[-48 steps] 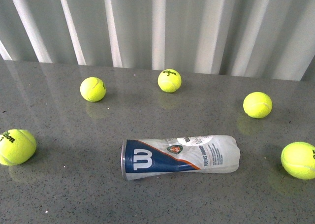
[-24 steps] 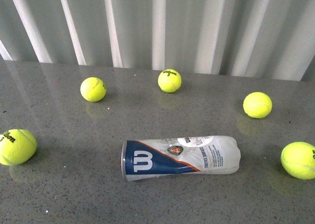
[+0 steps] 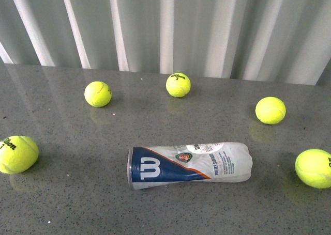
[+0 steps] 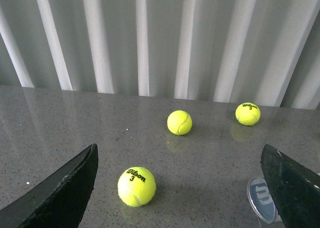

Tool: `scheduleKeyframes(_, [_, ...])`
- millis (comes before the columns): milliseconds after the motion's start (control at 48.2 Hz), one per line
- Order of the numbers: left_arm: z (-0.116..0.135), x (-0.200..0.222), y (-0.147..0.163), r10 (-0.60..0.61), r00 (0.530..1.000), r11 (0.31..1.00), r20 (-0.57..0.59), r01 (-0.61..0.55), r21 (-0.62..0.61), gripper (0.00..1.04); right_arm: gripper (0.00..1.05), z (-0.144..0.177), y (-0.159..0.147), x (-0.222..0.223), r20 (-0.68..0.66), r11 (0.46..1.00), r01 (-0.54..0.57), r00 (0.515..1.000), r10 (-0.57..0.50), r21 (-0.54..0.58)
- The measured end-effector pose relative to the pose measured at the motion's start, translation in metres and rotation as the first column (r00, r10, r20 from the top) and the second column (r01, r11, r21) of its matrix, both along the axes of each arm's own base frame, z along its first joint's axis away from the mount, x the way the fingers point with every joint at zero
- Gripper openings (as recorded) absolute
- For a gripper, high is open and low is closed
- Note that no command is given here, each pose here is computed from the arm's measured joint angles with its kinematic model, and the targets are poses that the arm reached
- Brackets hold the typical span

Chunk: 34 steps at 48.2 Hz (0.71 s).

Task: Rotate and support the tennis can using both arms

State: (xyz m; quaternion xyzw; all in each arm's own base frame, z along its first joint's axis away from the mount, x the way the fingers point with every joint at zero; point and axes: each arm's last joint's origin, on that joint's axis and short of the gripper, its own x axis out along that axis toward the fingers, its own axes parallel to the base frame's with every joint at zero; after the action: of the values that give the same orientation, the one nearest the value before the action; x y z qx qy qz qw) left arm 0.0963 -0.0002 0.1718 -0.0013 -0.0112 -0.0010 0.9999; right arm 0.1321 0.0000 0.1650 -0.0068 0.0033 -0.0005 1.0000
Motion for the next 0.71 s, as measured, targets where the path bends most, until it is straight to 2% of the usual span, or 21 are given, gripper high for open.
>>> scheduleKeyframes(705, [0.000,0.000,0.000,0.000,1.000,1.000,0.000,0.000,0.000,0.98,0.03,0.003,0.000,-0.019,0.014,1.000,0.000,1.000,0.000,0.001])
